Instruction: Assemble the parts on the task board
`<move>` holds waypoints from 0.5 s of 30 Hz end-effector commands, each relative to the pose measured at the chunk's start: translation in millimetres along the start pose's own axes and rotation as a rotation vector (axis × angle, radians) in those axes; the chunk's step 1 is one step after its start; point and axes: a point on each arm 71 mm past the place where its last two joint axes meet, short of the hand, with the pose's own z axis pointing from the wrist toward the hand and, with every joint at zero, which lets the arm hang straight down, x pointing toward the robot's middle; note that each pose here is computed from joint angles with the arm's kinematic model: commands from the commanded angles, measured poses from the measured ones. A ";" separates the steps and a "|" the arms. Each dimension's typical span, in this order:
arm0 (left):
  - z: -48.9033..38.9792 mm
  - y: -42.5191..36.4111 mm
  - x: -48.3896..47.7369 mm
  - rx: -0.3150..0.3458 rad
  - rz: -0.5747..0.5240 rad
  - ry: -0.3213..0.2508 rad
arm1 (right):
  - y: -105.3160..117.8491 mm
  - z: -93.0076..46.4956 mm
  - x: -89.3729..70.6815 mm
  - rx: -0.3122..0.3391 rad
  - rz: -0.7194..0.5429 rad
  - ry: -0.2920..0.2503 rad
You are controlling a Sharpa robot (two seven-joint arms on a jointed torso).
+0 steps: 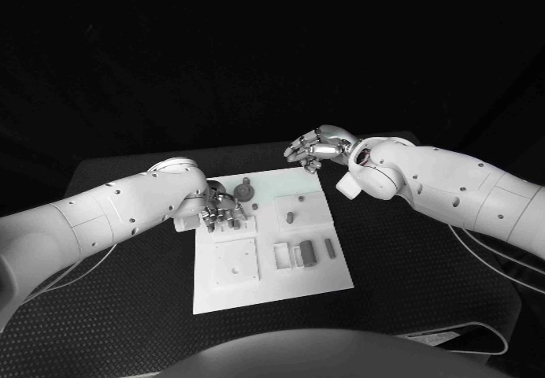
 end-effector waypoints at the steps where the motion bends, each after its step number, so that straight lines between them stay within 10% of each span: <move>1: -1.7 -1.0 1.3 0.021 -0.004 0.014 | 0.2 -0.1 1.4 -0.006 0.000 0.014; 8: -8.4 1.3 -3.0 0.045 -0.015 0.003 | -0.7 -0.4 0.8 -0.004 0.000 0.013; 15: -25.7 2.3 -28.2 0.057 -0.037 -0.059 | -1.2 -0.6 0.4 -0.003 0.000 0.011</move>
